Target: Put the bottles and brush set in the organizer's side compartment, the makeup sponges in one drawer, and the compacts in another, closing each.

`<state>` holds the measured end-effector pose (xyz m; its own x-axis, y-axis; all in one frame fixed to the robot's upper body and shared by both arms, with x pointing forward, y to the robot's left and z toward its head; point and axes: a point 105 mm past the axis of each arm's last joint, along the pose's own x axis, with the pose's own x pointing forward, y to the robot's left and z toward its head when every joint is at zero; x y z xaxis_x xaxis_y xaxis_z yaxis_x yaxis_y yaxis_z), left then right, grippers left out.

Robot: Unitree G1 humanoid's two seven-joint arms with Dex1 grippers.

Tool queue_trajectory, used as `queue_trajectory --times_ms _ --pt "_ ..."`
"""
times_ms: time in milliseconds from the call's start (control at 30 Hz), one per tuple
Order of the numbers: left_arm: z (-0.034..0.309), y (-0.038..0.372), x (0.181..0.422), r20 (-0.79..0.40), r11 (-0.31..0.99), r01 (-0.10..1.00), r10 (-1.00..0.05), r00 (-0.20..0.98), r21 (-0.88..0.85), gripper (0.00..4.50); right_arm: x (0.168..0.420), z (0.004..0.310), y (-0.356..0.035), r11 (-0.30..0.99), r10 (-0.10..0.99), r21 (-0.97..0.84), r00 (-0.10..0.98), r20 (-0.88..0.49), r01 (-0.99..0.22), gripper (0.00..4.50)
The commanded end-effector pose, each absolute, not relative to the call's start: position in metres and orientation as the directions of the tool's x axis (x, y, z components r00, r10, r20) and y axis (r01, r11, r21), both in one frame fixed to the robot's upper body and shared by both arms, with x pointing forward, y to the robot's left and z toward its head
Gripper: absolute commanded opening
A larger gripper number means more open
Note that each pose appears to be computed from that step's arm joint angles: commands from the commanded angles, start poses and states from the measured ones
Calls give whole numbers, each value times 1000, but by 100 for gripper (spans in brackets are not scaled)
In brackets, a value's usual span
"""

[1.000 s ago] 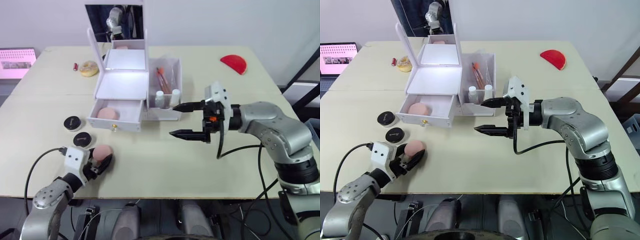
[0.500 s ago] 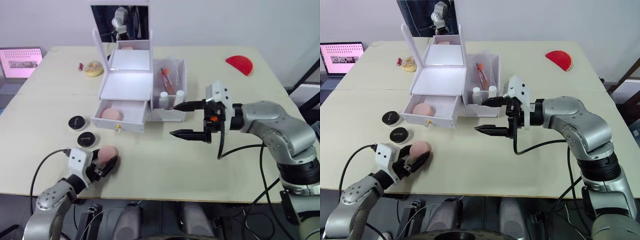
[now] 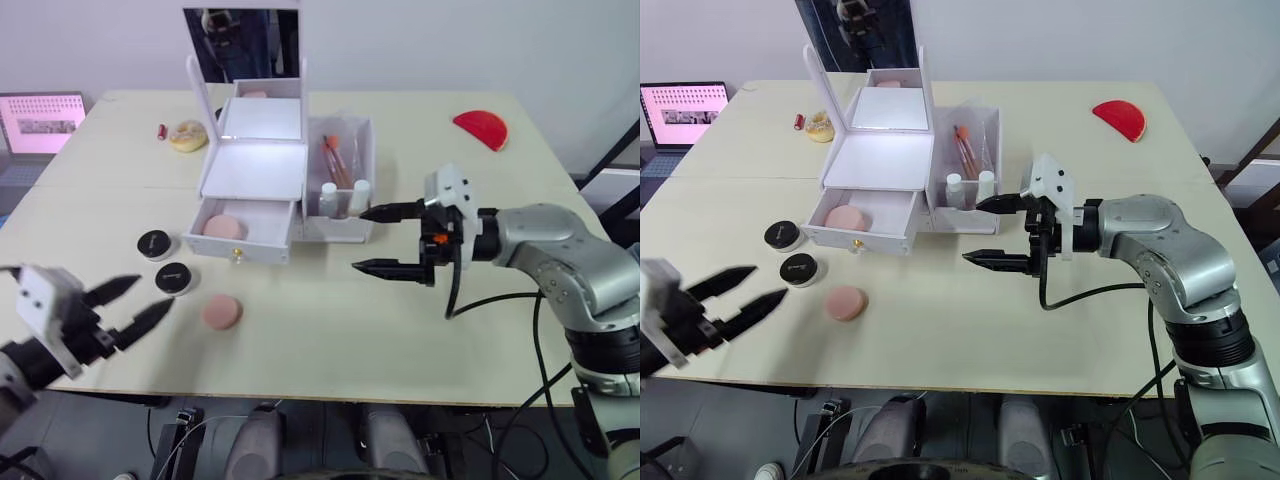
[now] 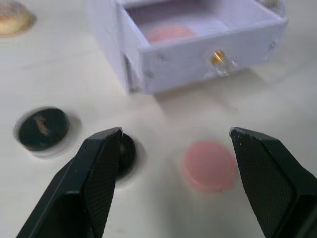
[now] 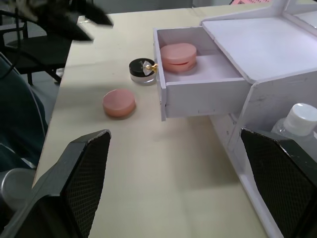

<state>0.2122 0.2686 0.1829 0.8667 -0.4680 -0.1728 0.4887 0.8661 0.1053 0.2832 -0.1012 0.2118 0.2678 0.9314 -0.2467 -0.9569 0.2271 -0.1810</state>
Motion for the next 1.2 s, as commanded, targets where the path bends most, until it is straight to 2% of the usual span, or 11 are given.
queue_trajectory --times_ms 33,100,200,300,433,533,700,867,1200 --pt "213 268 223 -117 835 533 -521 845 135 366 285 224 -109 255 925 -236 307 -224 -938 450" --pt "228 268 236 -94 816 559 -551 829 149 366 287 226 -114 274 917 -247 330 -224 -929 450" --pt "232 269 245 -111 789 598 -588 801 138 366 287 227 -118 286 911 -256 345 -225 -923 450" --pt "211 261 242 -176 753 652 -633 754 89 366 285 226 -120 302 905 -257 361 -224 -918 450" --pt "188 249 235 -191 745 666 -651 734 22 366 284 224 -119 316 901 -255 373 -221 -914 450" --pt "168 241 231 -207 752 660 -645 735 -1 448 283 224 -118 318 900 -252 374 -222 -914 450" --pt "127 224 228 -268 759 650 -633 726 -31 448 284 223 -117 318 900 -249 374 -224 -915 450" --pt "97 224 242 -284 798 603 -582 762 -17 448 282 223 -115 315 901 -246 370 -225 -917 450" --pt "66 213 244 -324 780 625 -599 732 -30 448 280 224 -116 320 897 -245 376 -231 -915 450"
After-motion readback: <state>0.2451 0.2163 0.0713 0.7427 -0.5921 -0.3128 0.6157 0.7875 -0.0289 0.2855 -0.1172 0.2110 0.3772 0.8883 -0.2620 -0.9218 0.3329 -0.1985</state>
